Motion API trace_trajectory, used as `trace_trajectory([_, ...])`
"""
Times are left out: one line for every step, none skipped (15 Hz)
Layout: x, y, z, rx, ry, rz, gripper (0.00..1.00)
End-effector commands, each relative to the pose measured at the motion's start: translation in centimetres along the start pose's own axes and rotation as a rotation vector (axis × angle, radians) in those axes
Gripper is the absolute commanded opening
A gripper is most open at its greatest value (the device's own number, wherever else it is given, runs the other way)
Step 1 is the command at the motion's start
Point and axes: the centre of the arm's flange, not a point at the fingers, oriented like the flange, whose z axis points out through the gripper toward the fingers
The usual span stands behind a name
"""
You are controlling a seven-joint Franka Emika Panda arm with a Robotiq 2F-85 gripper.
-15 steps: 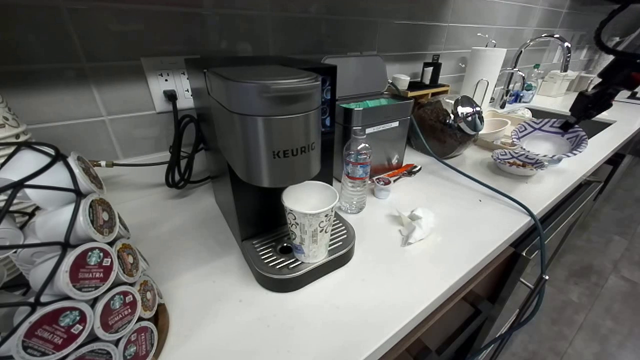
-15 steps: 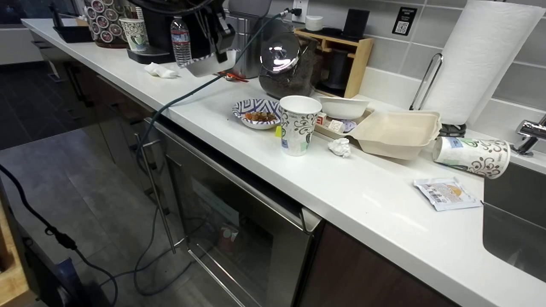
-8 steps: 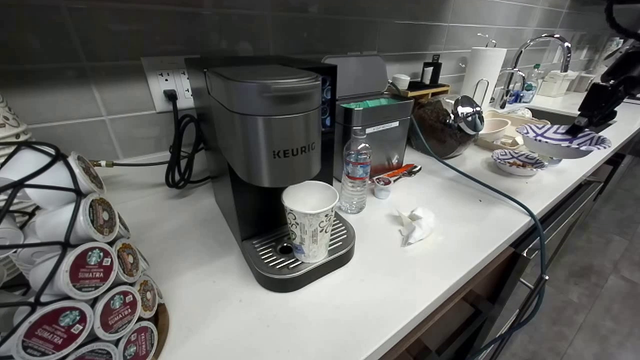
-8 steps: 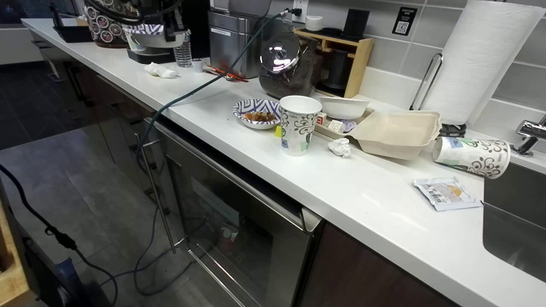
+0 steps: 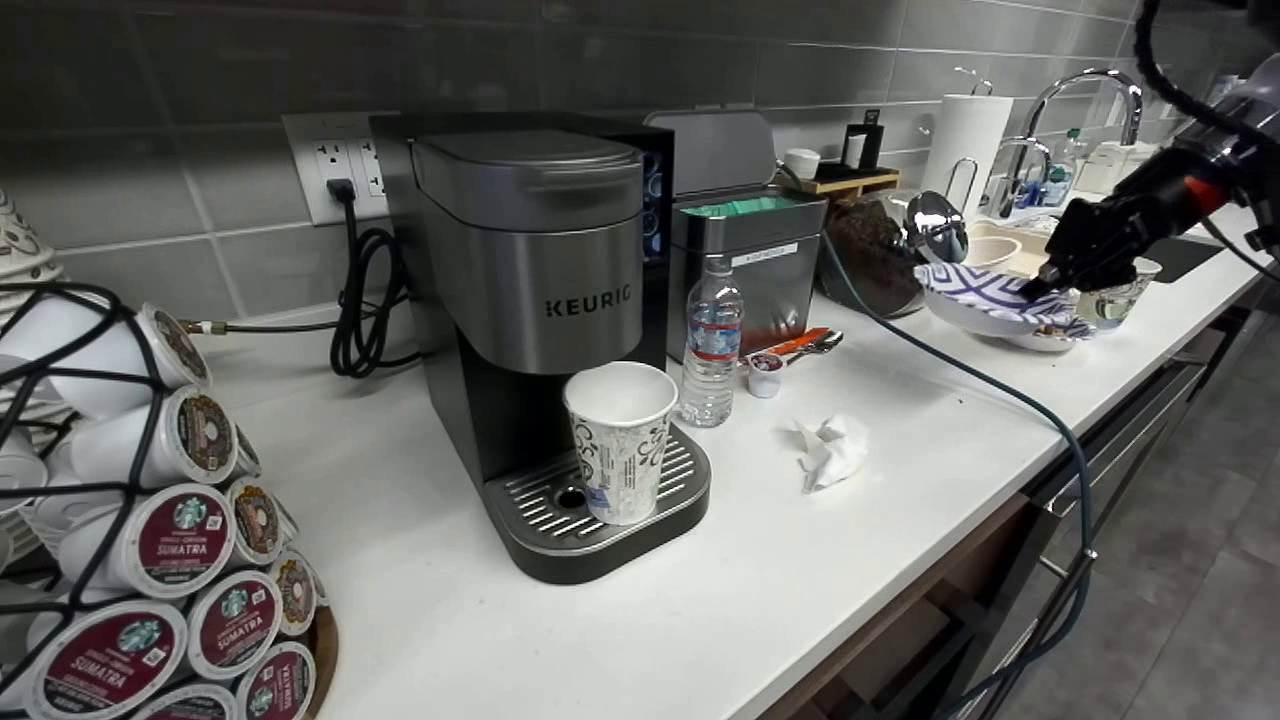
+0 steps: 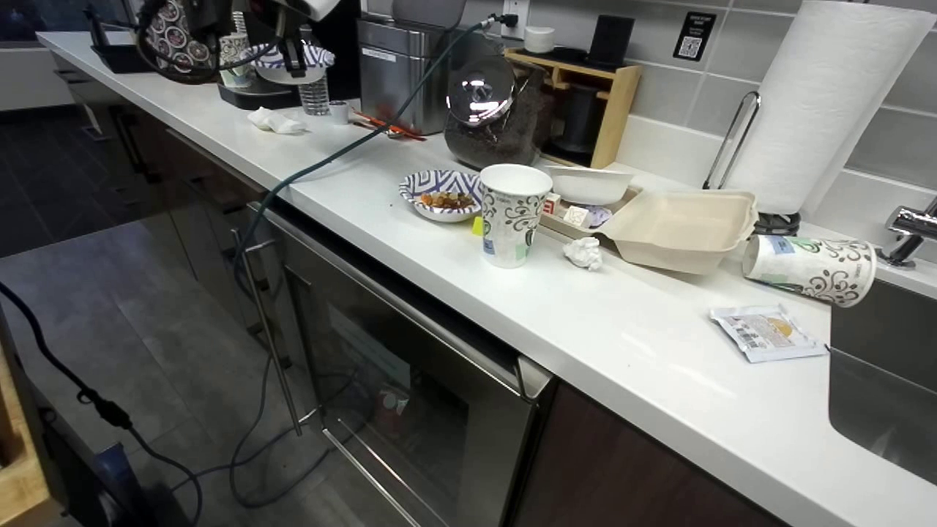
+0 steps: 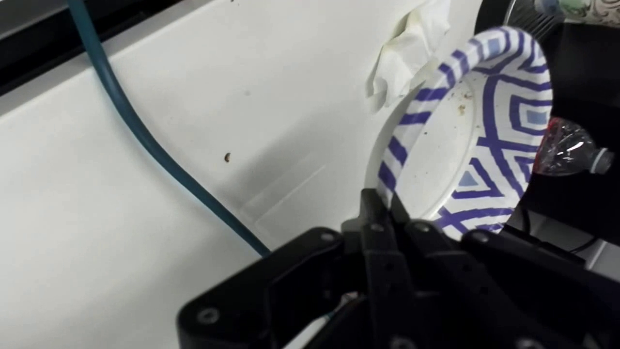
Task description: Pour the contents of the bowl into the other bowl
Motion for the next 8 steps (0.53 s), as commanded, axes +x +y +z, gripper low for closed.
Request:
trace_trajectory([-1.9,0.2,3.2,-0.024,0.047,0.034,0.01])
trace_trajectory([-2.2,0.3,4.1,-0.025,0.06,0.036,0.01])
trace_trajectory([-2.4,0.3,5.0,-0.036,0.07,0.039,0.01])
trace_trajectory([-2.7,0.5,5.9,-0.036,0.075,0.045,0.01])
trace_trajectory([-2.9,0.4,6.8,-0.028,0.076,0.052,0.01])
trace_trajectory([-3.2,0.3,7.6,-0.023,0.069,0.056,0.01])
trace_trajectory([-3.4,0.1,8.7,-0.011,0.078,0.051,0.01])
trace_trajectory([-3.6,0.1,9.7,-0.009,0.082,0.047,0.01])
